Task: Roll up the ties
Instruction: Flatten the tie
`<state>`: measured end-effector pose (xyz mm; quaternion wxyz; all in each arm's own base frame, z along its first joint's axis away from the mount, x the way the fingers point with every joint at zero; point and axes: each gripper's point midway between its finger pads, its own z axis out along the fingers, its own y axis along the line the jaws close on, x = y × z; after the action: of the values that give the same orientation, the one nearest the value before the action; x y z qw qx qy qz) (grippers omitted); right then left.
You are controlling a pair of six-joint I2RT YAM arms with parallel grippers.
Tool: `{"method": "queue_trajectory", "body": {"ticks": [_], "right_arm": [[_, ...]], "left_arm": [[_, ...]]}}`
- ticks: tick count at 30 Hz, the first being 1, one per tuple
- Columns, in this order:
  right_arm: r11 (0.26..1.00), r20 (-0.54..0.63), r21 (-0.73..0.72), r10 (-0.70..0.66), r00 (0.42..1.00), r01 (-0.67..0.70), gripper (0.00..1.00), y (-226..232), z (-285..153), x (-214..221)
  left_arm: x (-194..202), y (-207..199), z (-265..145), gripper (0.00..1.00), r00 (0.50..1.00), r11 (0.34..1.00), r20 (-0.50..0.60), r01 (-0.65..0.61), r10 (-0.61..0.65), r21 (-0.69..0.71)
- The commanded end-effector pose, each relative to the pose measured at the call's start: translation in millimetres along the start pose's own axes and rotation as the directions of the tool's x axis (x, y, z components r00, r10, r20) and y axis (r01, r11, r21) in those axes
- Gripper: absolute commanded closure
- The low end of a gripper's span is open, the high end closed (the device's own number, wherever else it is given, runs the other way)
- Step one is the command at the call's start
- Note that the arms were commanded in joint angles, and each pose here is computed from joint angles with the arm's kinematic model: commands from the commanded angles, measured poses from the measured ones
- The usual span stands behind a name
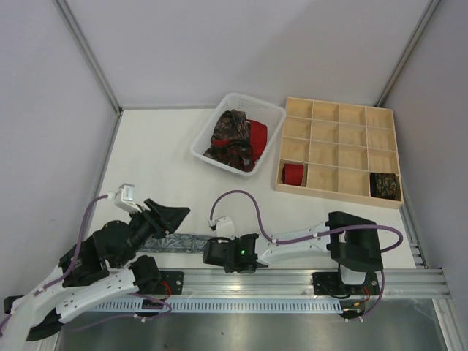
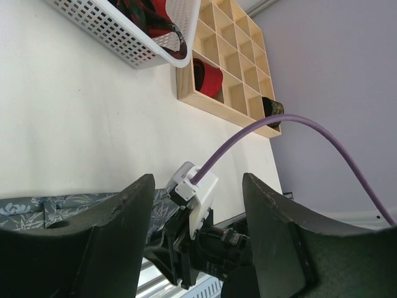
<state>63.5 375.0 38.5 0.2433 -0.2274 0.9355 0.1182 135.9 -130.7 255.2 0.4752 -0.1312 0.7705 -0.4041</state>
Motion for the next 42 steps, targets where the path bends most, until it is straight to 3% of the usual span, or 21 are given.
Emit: {"method": "queue_trajectory", "body": {"ticks": [1,7,10,12,14,16,17,19,20,21,22,24,26,29,35,36,38,39,41,42], "right_arm": [[0.998,0.004,-0.005,0.063,0.998,-0.063,0.74,-6.2,7.0,-1.9],[0.983,0.050,-0.053,0.178,0.983,-0.176,1.00,-23.9,-11.6,-19.4],[0.942,0.126,-0.128,0.327,0.937,-0.312,1.00,-44.5,-37.7,-41.5],[0.878,0.188,-0.198,0.471,0.862,-0.437,1.00,-65.3,-61.9,-66.2],[0.832,0.225,-0.167,0.555,0.801,-0.529,1.00,-105.0,-61.5,-64.3],[0.733,0.293,-0.244,0.680,0.672,-0.635,1.00,-133.5,-88.4,-78.6],[0.712,0.309,-0.216,0.699,0.645,-0.668,0.99,-154.2,-85.9,-64.3],[0.619,0.358,-0.279,0.776,0.519,-0.734,0.82,-184.1,-105.3,-68.4],[0.612,0.368,-0.229,0.775,0.515,-0.757,0.71,-201.0,-100.8,-52.9],[0.584,0.379,-0.218,0.789,0.484,-0.782,0.51,-213.9,-101.9,-48.9],[0.576,0.368,-0.223,0.797,0.479,-0.787,0.40,-219.7,-107.6,-42.0],[0.569,0.353,-0.197,0.801,0.484,-0.798,0.21,-226.9,-105.3,-31.4],[0.585,0.312,-0.164,0.795,0.520,-0.794,0.18,-225.1,-102.8,-18.6],[0.606,0.286,-0.114,0.779,0.558,-0.787,0.19,-224.7,-102.9,-6.3],[0.679,0.352,-0.070,0.703,0.619,-0.731,0.27,-233.6,-120.9,-9.1],[0.731,0.357,-0.060,0.651,0.670,-0.679,0.32,-232.3,-121.1,-11.3],[0.779,0.352,-0.134,0.615,0.706,-0.612,0.35,-213.6,-116.3,-29.3],[0.830,0.309,-0.133,0.554,0.773,-0.542,0.38,-201.8,-108.1,-28.7],[0.847,0.310,-0.222,0.531,0.789,-0.483,0.39,-177.3,-103.6,-54.3],[0.870,0.277,-0.258,0.483,0.831,-0.420,0.40,-157.4,-93.2,-62.7]], "left_arm": [[-8.9,-5.9,0.4,0.36,1.000,1.000,0.025,0.019,-0.018,-0.007],[-7.2,-10.3,6.3,0.36,1.000,1.000,0.017,0.004,-0.004,-0.013],[-6.6,-13.1,9.0,0.36,1.000,1.000,0.013,-0.004,0.004,-0.014],[-5.3,-15.1,12.0,0.35,1.000,1.000,0.009,-0.011,0.012,-0.014],[-1.7,-15.9,15.2,0.34,1.000,0.999,-0.007,-0.026,0.026,-0.022],[3.4,-14.3,19.7,0.34,0.998,0.997,-0.033,-0.051,0.049,-0.052],[6.2,-12.9,20.8,0.33,0.997,0.996,-0.048,-0.061,0.058,-0.064],[13.5,-10.0,26.1,0.32,0.995,0.993,-0.075,-0.078,0.071,-0.089],[17.7,-8.7,27.3,0.31,0.993,0.992,-0.092,-0.084,0.076,-0.094],[20.6,-8.4,28.4,0.31,0.992,0.992,-0.102,-0.082,0.072,-0.096],[23.6,-8.0,30.6,0.30,0.991,0.991,-0.111,-0.083,0.072,-0.101],[32.2,-4.8,33.0,0.30,0.988,0.991,-0.137,-0.084,0.069,-0.106],[40.1,-0.3,36.6,0.30,0.985,0.989,-0.157,-0.084,0.064,-0.123],[43.9,1.8,39.8,0.29,0.985,0.988,-0.162,-0.081,0.059,-0.133],[42.4,0.6,43.6,0.29,0.986,0.985,-0.155,-0.079,0.055,-0.153],[42.7,3.1,44.6,0.29,0.986,0.982,-0.156,-0.082,0.055,-0.172],[39.4,7.2,44.2,0.29,0.989,0.976,-0.141,-0.076,0.047,-0.203],[38.9,8.7,44.4,0.29,0.990,0.974,-0.137,-0.074,0.046,-0.213],[39.5,14.2,44.7,0.29,0.991,0.969,-0.129,-0.058,0.027,-0.242],[42.4,16.9,44.5,0.31,0.990,0.965,-0.140,-0.060,0.024,-0.254]]}}
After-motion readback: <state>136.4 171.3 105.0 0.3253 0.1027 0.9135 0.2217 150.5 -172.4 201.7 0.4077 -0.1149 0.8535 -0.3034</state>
